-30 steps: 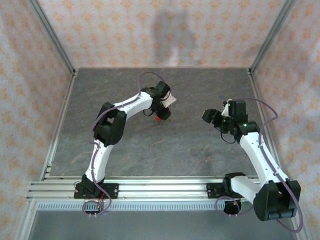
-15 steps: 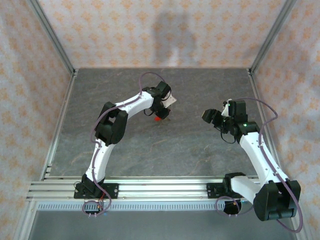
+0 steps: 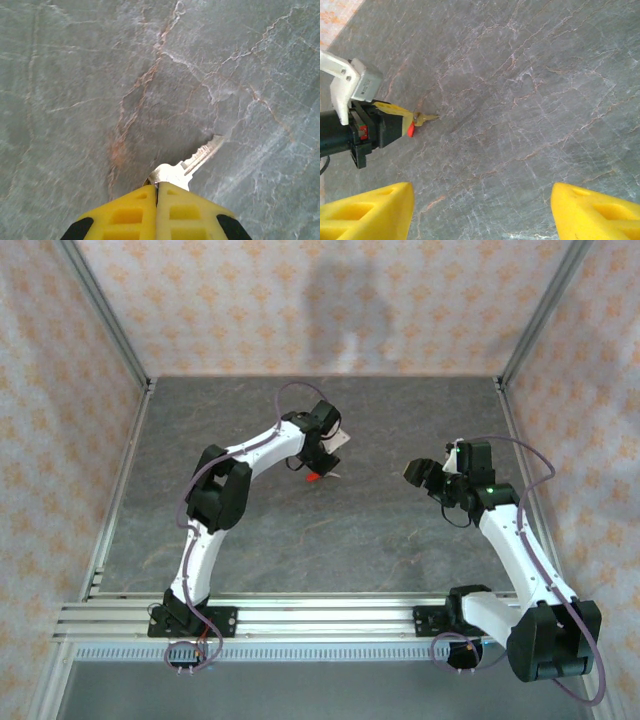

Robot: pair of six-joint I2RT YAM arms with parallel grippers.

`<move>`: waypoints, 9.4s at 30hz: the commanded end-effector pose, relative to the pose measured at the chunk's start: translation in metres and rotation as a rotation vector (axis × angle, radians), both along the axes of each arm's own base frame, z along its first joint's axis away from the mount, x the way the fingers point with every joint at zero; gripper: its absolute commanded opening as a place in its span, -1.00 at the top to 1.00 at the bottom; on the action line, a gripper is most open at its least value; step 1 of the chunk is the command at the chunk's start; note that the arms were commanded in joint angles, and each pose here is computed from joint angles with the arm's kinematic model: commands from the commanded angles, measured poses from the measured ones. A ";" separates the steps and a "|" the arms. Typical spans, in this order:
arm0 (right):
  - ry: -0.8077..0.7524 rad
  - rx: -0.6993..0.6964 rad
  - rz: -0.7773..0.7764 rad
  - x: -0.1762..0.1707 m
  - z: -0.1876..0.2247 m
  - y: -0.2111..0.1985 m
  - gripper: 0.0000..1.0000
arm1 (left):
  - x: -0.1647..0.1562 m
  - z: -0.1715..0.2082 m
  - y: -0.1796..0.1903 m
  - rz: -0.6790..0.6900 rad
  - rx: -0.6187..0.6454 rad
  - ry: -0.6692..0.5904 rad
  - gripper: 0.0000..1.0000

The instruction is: Remove the keys from the keyring

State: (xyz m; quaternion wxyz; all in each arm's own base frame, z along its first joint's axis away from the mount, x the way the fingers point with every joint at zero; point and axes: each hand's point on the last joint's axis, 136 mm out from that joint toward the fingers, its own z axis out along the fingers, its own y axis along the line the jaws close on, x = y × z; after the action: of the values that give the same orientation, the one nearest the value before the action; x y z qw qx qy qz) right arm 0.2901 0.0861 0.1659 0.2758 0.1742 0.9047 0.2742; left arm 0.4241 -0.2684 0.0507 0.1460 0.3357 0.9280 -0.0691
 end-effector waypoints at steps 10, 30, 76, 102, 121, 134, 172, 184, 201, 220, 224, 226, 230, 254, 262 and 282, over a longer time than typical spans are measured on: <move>-0.095 0.085 0.125 -0.009 0.031 0.029 -0.44 | -0.033 0.149 0.002 0.103 -0.206 -0.158 0.92; -0.625 0.373 0.409 -0.036 0.172 0.079 -0.54 | -0.147 0.312 -0.020 -0.202 -0.781 -0.247 0.88; -0.906 0.567 0.893 -0.109 0.250 0.169 -0.29 | -0.187 0.377 -0.063 -0.400 -1.211 -0.065 0.86; -0.914 0.609 0.869 -0.122 0.250 0.159 0.14 | -0.192 0.382 -0.058 -0.408 -1.198 -0.101 0.87; -0.910 0.763 0.810 -0.118 0.265 0.162 0.18 | -0.182 0.396 -0.052 -0.352 -1.252 -0.230 0.87; -0.854 0.785 0.736 -0.108 0.257 0.164 0.11 | -0.181 0.401 -0.046 -0.332 -1.244 -0.302 0.87; -0.827 0.961 0.630 -0.101 0.277 0.156 0.12 | -0.181 0.411 -0.039 -0.304 -1.283 -0.371 0.88; -0.777 0.975 0.608 -0.094 0.272 0.163 0.19 | -0.177 0.413 -0.036 -0.277 -1.287 -0.408 0.89; -0.703 0.994 0.534 -0.081 0.272 0.163 0.36 | -0.175 0.415 -0.033 -0.251 -1.293 -0.452 0.90; -0.714 1.069 0.539 -0.086 0.286 0.159 0.40 | -0.173 0.410 -0.036 -0.246 -1.270 -0.466 0.92; -0.698 1.093 0.529 -0.085 0.286 0.159 0.36 | -0.173 0.410 -0.034 -0.242 -1.261 -0.480 0.92; -0.692 1.110 0.529 -0.085 0.287 0.159 0.36 | -0.173 0.410 -0.034 -0.243 -1.262 -0.484 0.93; -0.662 1.144 0.506 -0.080 0.287 0.159 0.35 | -0.174 0.411 -0.033 -0.240 -1.264 -0.499 0.93; -0.547 1.205 0.493 -0.075 0.278 0.168 0.42 | -0.168 0.409 -0.029 -0.204 -1.239 -0.573 0.95; -0.541 1.201 0.489 -0.074 0.276 0.169 0.48 | -0.166 0.408 -0.027 -0.187 -1.229 -0.592 0.96; -0.503 0.996 0.452 -0.068 0.248 0.174 1.00 | -0.168 0.404 -0.026 -0.181 -1.223 -0.582 0.92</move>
State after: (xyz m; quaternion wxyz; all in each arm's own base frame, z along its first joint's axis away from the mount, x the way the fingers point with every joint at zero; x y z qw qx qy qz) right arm 0.2248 0.2598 0.4135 0.2831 0.0299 0.5655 0.7741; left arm 0.2652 -0.2990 0.4394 0.5217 0.2663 0.6357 -0.5027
